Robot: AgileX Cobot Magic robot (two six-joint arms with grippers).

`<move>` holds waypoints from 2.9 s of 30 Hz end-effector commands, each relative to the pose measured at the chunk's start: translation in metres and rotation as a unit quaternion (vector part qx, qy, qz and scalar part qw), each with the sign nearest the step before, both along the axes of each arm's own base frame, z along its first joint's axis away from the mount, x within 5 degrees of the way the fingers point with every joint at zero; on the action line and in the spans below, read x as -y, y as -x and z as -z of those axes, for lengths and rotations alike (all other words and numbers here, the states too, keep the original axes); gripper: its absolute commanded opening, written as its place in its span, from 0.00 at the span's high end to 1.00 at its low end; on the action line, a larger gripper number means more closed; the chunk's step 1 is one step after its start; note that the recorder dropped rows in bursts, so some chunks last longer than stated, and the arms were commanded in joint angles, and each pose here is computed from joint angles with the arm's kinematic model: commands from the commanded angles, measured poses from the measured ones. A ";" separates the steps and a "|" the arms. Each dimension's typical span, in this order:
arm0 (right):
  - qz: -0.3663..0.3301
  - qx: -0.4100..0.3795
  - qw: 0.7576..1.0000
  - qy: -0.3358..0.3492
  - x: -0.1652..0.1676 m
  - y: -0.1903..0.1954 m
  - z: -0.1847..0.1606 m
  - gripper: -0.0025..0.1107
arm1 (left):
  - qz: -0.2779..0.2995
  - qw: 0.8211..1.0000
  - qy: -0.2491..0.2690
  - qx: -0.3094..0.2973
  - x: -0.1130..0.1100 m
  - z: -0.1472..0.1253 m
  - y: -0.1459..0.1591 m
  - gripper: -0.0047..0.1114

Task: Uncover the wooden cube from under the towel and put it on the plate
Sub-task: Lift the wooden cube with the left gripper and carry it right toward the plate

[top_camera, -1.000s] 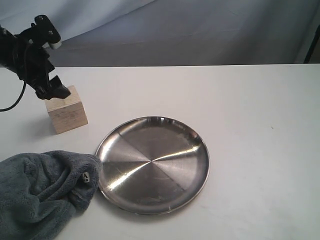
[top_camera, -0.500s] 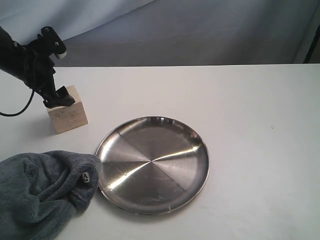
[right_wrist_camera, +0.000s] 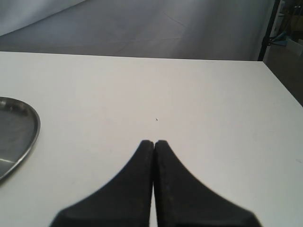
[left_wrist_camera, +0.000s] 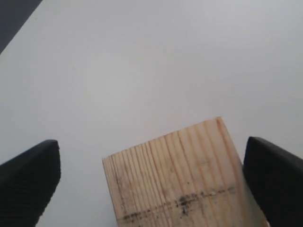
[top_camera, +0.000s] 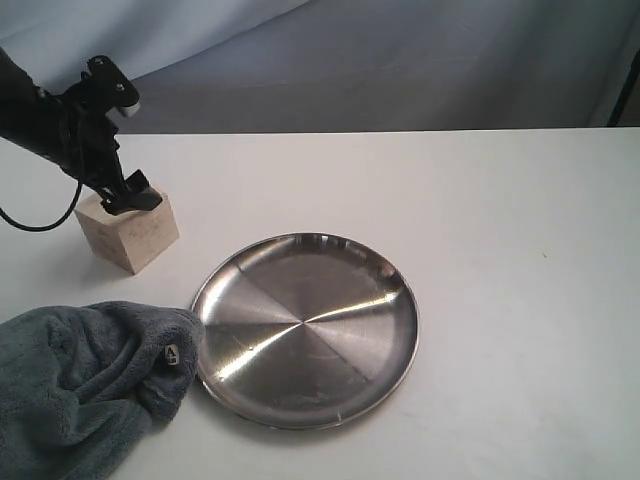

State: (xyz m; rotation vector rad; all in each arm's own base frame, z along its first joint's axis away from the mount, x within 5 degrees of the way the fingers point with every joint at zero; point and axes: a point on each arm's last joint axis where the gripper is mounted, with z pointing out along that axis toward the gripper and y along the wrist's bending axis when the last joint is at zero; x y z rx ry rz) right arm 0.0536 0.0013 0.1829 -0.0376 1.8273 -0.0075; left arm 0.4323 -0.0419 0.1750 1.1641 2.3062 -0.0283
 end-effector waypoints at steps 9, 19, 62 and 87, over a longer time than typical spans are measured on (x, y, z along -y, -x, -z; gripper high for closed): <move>0.000 0.005 1.000 0.001 0.000 0.000 0.000 0.98 | -0.107 0.992 0.063 -0.020 -0.001 -0.021 0.007 0.06; 0.000 0.005 1.000 0.001 0.000 0.000 0.000 0.98 | -0.145 0.982 0.087 -0.086 0.001 -0.009 0.012 0.06; 0.000 0.005 1.000 0.001 0.000 0.000 0.000 0.98 | -0.150 0.982 0.069 -0.097 -0.001 0.024 0.004 0.96; 0.000 0.005 1.000 0.001 0.000 0.000 0.000 0.98 | 0.039 0.994 0.097 -0.043 0.131 -0.056 0.056 0.96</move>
